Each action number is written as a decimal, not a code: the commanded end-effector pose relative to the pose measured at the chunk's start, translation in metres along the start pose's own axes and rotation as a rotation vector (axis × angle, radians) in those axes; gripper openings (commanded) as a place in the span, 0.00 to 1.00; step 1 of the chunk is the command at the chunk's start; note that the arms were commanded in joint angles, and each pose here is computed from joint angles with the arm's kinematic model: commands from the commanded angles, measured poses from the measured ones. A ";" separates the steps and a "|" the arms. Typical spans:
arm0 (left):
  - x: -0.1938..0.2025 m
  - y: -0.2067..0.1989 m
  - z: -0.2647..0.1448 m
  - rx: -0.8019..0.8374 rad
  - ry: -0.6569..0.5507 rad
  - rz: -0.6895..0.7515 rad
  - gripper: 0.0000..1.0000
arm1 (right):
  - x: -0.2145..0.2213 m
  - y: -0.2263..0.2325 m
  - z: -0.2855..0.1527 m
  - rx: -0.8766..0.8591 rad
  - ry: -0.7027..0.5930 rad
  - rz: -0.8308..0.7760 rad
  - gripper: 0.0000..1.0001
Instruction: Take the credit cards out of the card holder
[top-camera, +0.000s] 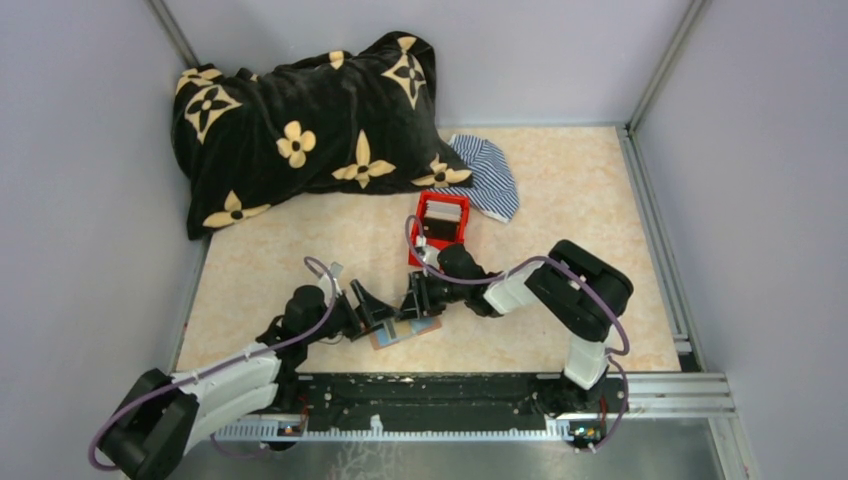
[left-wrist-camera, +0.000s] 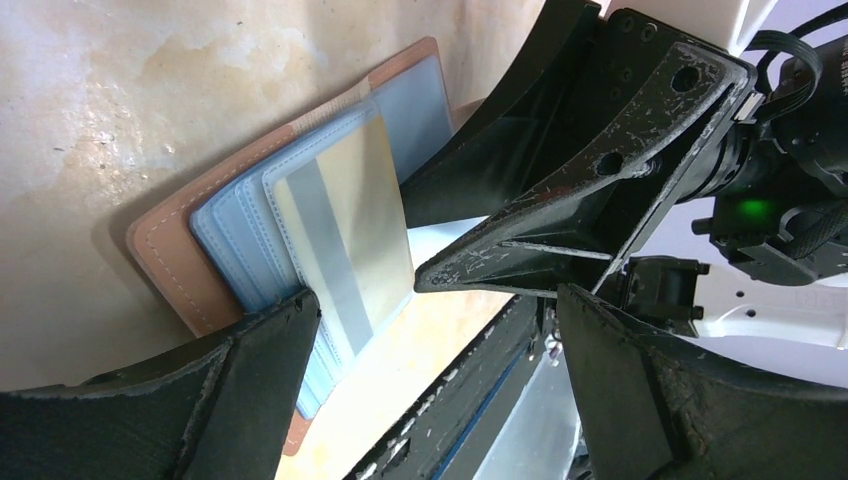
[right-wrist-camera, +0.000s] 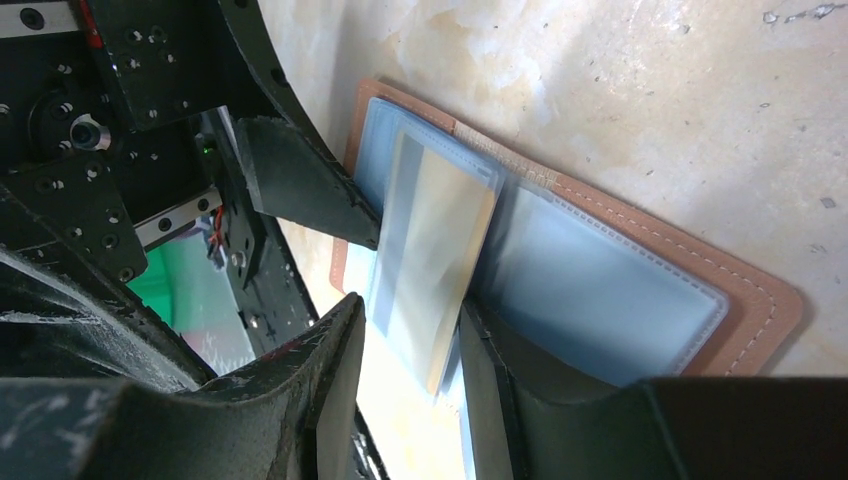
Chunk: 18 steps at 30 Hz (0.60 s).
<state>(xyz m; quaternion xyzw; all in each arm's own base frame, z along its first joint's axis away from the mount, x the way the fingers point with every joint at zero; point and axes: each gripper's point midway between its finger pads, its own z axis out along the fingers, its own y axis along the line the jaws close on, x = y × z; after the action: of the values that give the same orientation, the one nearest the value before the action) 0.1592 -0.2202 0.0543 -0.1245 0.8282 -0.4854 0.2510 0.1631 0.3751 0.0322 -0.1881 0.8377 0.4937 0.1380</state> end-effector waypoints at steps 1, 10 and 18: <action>0.015 0.040 -0.003 -0.107 0.043 0.007 0.99 | 0.055 0.044 0.012 -0.163 0.163 -0.029 0.41; 0.005 0.050 -0.009 -0.148 0.000 0.004 0.99 | 0.064 0.049 0.035 -0.241 0.253 -0.044 0.37; 0.007 0.055 -0.006 -0.155 0.013 -0.016 0.99 | 0.085 0.039 0.023 -0.210 0.286 -0.042 0.18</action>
<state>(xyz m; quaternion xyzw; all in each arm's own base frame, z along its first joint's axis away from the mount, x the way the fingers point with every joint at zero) 0.1596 -0.2115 0.0533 -0.1303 0.8307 -0.4890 0.2320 0.1740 0.3895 0.0269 -0.1957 0.8249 0.5094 0.1475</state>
